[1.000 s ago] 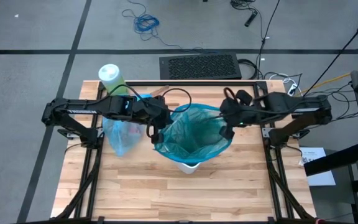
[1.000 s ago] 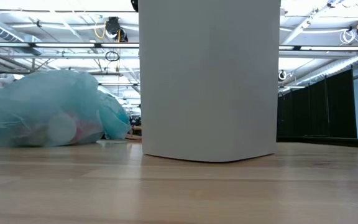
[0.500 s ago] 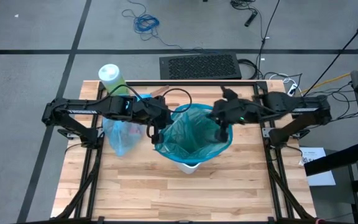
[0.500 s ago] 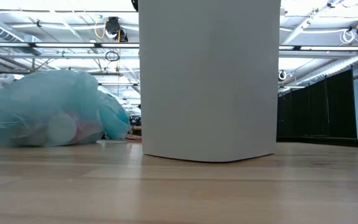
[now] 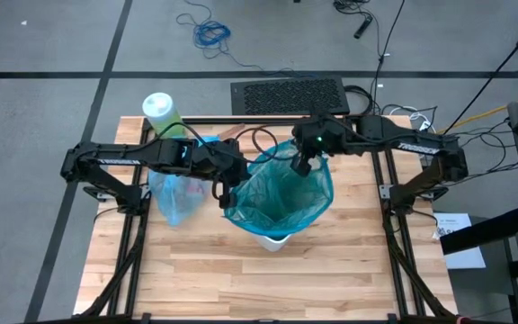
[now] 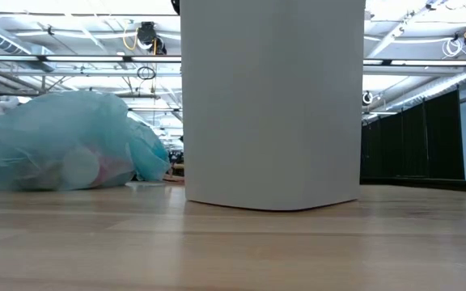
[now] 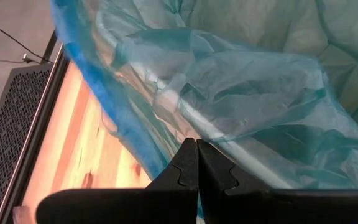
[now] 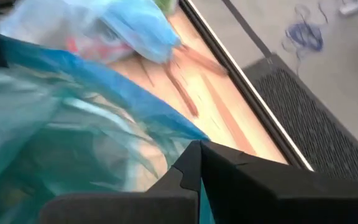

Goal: Place trash/remove bag and relplace
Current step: Insert the plastic bag in the white trash bin

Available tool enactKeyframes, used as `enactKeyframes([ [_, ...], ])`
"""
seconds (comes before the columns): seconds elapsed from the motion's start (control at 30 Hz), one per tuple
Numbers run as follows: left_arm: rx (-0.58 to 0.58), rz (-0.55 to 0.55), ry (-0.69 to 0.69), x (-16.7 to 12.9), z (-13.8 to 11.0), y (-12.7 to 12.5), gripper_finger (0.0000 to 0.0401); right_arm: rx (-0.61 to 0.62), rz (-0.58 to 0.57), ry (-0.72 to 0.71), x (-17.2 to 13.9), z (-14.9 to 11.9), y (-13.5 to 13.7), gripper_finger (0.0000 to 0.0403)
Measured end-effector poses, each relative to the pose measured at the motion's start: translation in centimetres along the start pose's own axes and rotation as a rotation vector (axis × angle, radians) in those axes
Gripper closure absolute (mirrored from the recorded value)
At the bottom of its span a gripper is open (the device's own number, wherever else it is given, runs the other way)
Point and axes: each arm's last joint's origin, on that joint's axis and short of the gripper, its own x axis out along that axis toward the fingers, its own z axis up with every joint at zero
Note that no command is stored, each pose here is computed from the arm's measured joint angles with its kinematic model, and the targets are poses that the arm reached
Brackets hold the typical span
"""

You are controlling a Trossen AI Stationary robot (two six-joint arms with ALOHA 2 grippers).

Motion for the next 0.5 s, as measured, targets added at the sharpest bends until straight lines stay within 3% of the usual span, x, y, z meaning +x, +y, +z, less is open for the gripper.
enactKeyframes([
  [0.5,0.012,0.008,-0.019,-0.6,0.1,0.1,0.0401,0.030,-0.004,0.196,1.9,-1.3,0.0,0.0403],
])
